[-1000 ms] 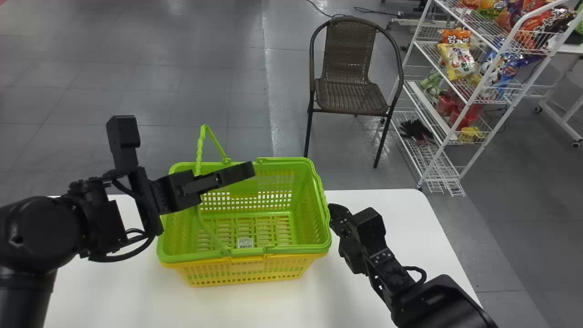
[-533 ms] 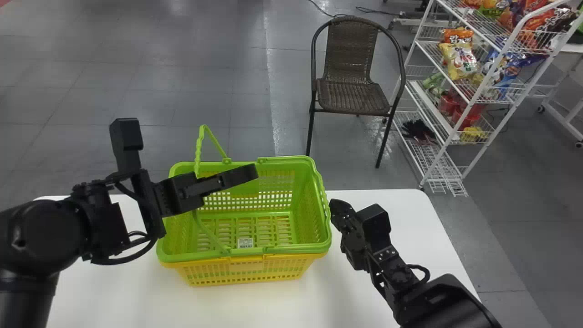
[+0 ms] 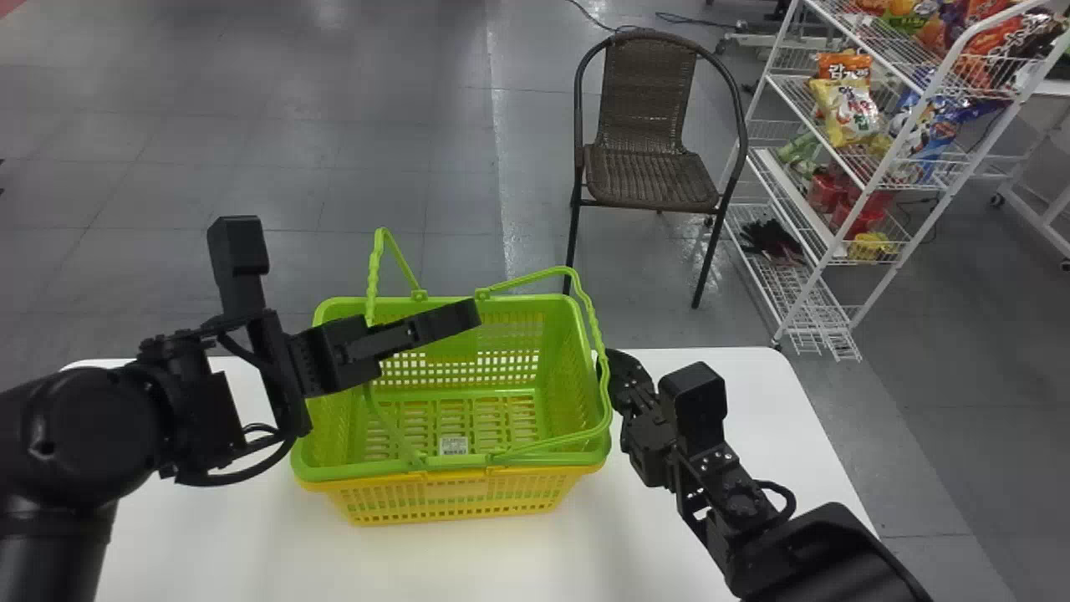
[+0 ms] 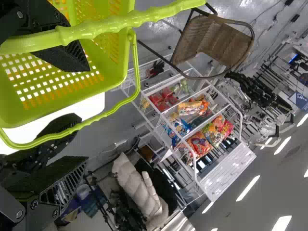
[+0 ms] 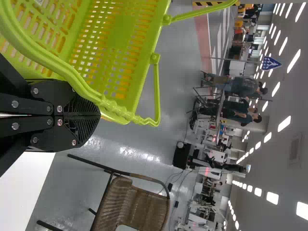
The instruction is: Grasp handle with right gripper to insert into left gripper then lift and swing left to center
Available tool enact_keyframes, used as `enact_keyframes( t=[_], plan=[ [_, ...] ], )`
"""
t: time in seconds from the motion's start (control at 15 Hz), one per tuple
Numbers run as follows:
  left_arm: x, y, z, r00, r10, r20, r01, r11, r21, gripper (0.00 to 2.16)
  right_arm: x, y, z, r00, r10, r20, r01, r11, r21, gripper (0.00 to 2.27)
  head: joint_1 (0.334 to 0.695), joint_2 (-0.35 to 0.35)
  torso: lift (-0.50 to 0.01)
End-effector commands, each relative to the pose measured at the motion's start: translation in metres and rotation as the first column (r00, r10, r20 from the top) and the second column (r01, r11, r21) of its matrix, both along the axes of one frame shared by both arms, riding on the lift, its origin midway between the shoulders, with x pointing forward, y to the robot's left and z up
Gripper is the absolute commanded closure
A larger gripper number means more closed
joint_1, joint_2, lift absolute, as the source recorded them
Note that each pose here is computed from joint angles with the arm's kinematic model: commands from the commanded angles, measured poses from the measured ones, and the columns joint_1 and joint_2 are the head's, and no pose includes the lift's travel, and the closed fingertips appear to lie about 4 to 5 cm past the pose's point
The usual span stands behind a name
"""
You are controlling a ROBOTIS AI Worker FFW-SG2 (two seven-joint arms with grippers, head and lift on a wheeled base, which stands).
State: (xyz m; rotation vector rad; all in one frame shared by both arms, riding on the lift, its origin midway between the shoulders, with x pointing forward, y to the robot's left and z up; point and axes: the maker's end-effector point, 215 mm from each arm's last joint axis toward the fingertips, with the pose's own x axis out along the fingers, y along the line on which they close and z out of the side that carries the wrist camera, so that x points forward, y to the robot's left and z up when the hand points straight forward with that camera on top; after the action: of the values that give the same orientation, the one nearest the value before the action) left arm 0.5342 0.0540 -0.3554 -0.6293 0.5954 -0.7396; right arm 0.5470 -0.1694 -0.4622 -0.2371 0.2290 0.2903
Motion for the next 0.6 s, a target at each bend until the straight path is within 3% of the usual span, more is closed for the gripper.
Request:
enact_keyframes(
  t=[0.0, 0.53],
  plan=[
    [0.003, 0.000, 0.000, 1.000, 0.002, 0.005, -0.002, 1.000, 0.012, 0.18, -0.002, 0.008, 0.008, 1.000, 0.011, 0.008, -0.011, 1.000, 0.006, 2.02, 0.695, -0.119, 0.000],
    [0.009, -0.007, 0.004, 1.000, -0.008, 0.017, 0.008, 1.000, 0.021, 0.18, -0.006, 0.049, 0.018, 0.998, 0.061, 0.006, -0.061, 0.998, 0.029, 2.01, 0.695, -0.087, 0.000]
  ],
)
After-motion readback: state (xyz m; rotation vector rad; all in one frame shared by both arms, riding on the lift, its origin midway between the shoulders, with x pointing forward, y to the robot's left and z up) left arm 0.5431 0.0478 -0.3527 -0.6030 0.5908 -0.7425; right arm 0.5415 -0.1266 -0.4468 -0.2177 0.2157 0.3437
